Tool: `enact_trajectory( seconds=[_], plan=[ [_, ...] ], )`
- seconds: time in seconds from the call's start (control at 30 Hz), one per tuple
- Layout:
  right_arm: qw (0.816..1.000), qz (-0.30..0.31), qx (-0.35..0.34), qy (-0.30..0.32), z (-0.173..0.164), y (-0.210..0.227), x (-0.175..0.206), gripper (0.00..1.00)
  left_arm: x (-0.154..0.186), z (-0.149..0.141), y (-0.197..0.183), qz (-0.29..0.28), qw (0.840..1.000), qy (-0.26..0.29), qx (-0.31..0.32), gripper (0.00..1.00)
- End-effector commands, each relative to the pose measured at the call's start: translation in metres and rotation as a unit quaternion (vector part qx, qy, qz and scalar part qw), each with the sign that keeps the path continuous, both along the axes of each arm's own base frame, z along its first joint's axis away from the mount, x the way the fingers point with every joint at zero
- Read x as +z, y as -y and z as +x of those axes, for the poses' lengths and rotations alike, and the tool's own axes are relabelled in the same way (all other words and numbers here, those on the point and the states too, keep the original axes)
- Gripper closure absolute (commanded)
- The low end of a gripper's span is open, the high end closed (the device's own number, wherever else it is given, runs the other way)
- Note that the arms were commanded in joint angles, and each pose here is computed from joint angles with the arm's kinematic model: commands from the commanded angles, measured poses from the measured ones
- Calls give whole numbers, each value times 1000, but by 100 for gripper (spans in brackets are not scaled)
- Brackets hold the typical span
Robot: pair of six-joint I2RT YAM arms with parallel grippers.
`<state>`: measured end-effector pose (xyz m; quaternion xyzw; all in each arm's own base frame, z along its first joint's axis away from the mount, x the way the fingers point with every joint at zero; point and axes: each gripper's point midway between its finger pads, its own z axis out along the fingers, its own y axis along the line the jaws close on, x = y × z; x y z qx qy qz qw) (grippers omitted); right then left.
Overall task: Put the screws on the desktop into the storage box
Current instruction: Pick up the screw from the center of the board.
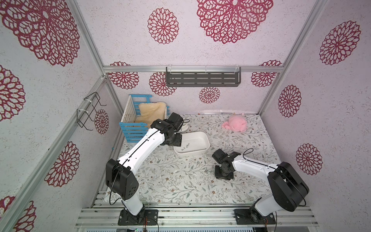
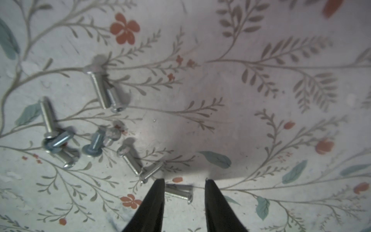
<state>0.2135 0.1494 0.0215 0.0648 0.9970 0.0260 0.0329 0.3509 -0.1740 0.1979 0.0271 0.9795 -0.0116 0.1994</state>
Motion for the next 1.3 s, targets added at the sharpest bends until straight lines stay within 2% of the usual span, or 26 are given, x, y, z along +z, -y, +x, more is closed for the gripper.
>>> enact_trajectory(
  seconds=[0.0, 0.43, 0.77, 1.0, 1.27],
  plan=[
    [1000, 8, 21, -1, 3, -4, -1, 62, 8, 1, -2, -7, 1000, 17, 6, 28],
    [998, 26, 50, -18, -6, -10, -3, 63, 6, 0, -2, -8, 1000, 14, 7, 28],
    [999, 28, 36, -4, 3, -13, -3, 68, 5, -2, -4, -6, 1000, 13, 8, 27],
    [999, 29, 36, -10, 3, -14, -8, 75, 5, -2, -3, -6, 1000, 13, 6, 27],
    [999, 22, 36, -17, 0, -12, -12, 90, 5, -2, -4, -5, 1000, 12, 6, 27]
  ],
)
